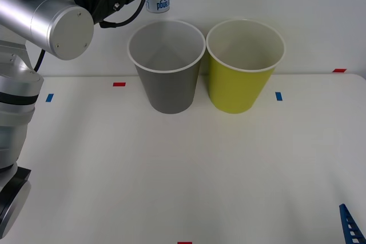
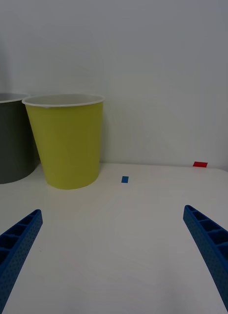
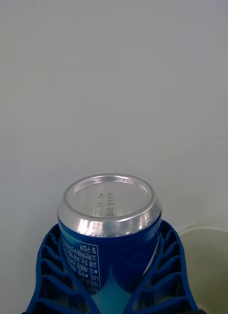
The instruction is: Put cans in the gray bin and PET bottles in the light green bin.
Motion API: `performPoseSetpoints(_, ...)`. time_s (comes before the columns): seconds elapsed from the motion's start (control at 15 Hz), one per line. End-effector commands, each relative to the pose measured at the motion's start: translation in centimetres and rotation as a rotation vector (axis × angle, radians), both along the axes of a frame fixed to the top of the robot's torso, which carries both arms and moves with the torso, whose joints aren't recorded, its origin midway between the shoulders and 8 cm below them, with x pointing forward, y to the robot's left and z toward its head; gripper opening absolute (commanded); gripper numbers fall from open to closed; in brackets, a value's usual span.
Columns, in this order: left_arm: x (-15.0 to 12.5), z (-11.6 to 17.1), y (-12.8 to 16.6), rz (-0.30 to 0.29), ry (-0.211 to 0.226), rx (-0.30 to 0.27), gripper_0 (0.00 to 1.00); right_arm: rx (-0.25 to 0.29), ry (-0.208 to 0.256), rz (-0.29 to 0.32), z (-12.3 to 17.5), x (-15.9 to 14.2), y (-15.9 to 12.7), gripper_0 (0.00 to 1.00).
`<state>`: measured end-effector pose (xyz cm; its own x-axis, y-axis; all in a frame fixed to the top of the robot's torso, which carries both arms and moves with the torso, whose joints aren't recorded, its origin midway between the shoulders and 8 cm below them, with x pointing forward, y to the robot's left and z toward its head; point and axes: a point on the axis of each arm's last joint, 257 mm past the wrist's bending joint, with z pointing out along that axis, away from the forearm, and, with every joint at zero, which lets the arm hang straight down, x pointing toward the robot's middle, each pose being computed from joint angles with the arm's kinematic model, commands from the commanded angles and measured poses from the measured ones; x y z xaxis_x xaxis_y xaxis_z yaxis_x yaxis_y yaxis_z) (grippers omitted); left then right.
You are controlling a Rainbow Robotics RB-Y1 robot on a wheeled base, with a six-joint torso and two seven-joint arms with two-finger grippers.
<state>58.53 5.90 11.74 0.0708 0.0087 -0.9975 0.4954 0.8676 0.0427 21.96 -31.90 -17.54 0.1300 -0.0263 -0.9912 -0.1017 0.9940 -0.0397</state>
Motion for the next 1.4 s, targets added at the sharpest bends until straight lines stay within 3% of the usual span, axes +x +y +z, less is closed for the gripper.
performPoseSetpoints(0.07,-0.3,-0.4,-1.2,-0.023,0.005,-0.014,0.0,0.0,0.0,0.0,0.0,0.0,0.0,1.0)
performPoseSetpoints(0.27,-0.3,-1.1,-2.7,-0.028,-0.024,0.01,0.0,0.0,0.0,0.0,0.0,0.0,0.0,1.0)
performPoseSetpoints(0.53,-0.9,-2.8,-3.8,-0.065,-0.035,-0.086,0.0,0.0,0.0,0.0,0.0,0.0,0.0,1.0)
performPoseSetpoints(0.73,-0.9,-3.6,-4.0,-0.05,-0.06,-0.055,0.0,0.0,0.0,0.0,0.0,0.0,0.0,1.0)
performPoseSetpoints(1.0,0.6,-4.2,-2.5,0.021,-0.101,0.005,0.0,0.0,0.0,0.0,0.0,0.0,0.0,1.0)
performPoseSetpoints(1.4,1.3,-4.7,-1.8,0.048,-0.102,0.024,0.0,0.0,0.0,0.0,0.0,0.0,0.0,1.0)
